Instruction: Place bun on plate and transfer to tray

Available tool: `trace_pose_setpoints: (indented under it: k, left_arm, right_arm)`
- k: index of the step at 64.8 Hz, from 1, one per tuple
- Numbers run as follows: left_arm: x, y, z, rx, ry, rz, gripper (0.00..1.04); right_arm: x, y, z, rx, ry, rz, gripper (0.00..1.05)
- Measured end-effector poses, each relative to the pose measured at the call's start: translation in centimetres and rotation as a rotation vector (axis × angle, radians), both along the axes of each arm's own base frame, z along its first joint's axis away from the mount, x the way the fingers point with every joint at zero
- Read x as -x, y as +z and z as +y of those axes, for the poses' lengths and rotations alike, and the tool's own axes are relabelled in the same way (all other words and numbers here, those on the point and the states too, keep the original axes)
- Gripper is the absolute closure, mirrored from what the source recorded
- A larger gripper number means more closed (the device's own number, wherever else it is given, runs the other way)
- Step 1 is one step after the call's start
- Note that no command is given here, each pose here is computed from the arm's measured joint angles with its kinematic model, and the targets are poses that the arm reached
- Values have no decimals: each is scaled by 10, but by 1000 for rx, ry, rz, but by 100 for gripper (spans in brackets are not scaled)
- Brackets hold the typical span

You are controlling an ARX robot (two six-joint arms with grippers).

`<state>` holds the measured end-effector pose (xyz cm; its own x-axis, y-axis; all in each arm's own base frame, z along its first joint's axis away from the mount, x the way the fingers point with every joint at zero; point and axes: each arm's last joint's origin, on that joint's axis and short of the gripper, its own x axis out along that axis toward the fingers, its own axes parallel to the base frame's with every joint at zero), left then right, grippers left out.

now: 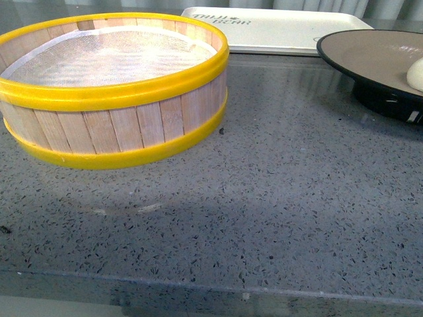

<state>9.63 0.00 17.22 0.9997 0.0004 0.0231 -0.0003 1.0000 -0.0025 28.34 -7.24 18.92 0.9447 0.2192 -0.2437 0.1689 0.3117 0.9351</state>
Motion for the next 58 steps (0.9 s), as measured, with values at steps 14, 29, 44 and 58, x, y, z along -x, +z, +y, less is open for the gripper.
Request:
trace_pose_setpoints:
  k: [14, 29, 44, 58]
  left_arm:
    - [0, 0, 0, 0, 0, 0, 7]
    - [0, 0, 0, 0, 0, 0, 7]
    - [0, 0, 0, 0, 0, 0, 7]
    - [0, 0, 0, 0, 0, 0, 7]
  right_arm:
    - [-2, -3, 24, -82, 56, 11, 25]
    - [1, -4, 26, -86, 73, 20, 70]
    - [1, -4, 22, -63, 85, 11, 101]
    - [14, 2, 25, -79, 77, -14, 102]
